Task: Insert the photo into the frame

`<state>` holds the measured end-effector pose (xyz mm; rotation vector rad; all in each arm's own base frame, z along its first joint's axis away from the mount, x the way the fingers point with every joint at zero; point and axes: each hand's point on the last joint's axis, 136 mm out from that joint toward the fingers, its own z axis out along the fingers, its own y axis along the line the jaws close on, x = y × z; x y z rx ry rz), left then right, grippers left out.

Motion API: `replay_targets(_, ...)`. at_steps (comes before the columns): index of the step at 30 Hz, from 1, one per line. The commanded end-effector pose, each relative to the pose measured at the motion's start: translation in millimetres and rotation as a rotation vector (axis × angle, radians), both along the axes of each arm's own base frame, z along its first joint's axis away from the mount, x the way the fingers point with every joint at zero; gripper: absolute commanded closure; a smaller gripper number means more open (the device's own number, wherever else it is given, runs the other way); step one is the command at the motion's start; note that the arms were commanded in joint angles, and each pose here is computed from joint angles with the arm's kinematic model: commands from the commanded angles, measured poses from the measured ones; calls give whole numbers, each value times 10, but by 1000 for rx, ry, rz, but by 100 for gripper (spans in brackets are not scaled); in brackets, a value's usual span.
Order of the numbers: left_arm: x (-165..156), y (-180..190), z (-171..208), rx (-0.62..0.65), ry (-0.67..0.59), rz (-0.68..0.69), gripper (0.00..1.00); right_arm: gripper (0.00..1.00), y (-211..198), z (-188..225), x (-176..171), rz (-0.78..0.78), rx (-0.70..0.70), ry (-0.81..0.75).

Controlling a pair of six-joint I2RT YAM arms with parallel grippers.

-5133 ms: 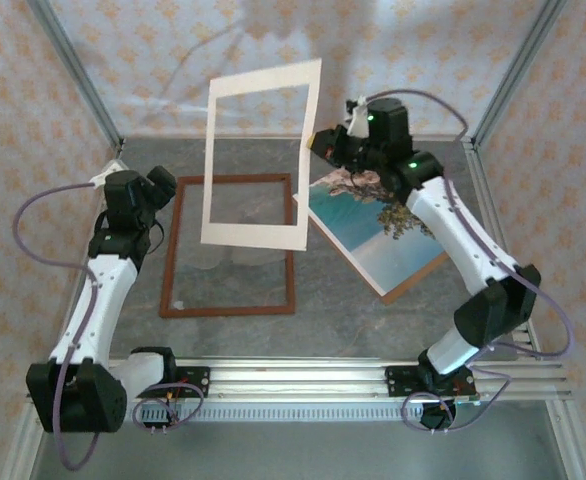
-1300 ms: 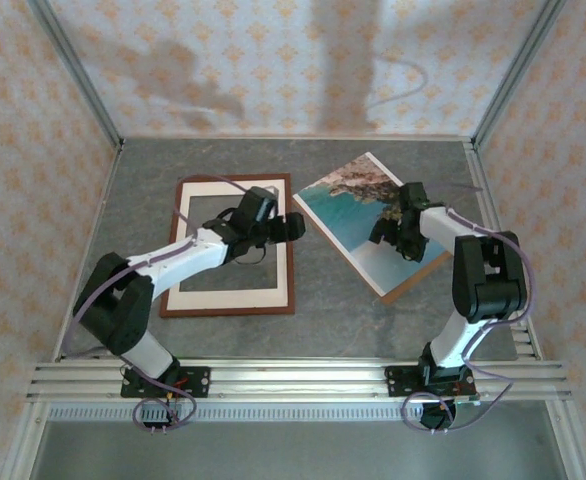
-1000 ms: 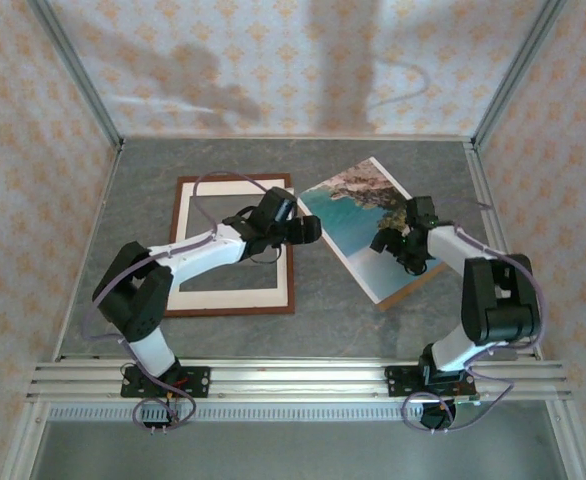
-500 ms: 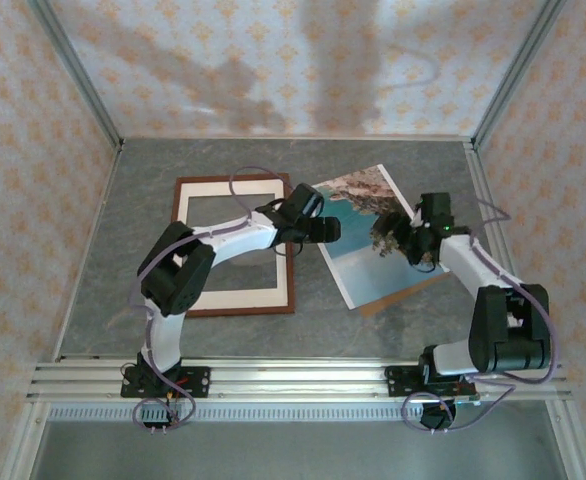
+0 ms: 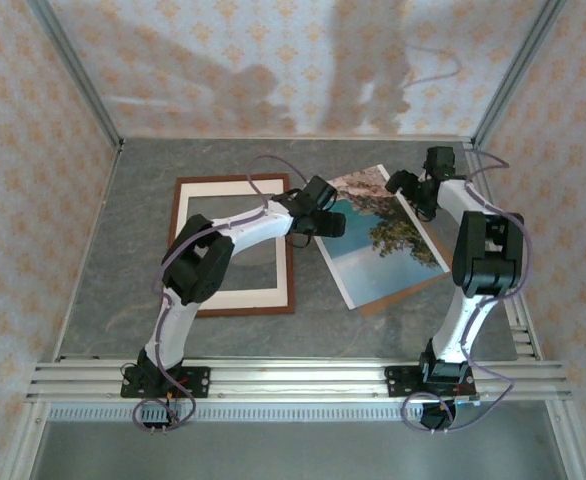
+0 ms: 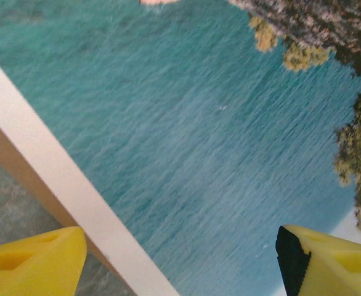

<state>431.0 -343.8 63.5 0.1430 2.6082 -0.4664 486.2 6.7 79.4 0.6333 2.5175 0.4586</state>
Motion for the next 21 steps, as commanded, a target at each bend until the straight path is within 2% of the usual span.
replay_targets(1,68,82,-48,87,-12,-7,19,8,60,22,247,64,5,-23)
replay_targets(10,149,57,-206,102,10,-18,18,14,156,-207,582,106,53,10)
replay_targets(14,126,29,-297,96,30,-32,18,16,256,-307,521,151,21,56)
replay_targets(21,106,6,-386,92,47,-47,19,17,164,-516,264,178,-95,178)
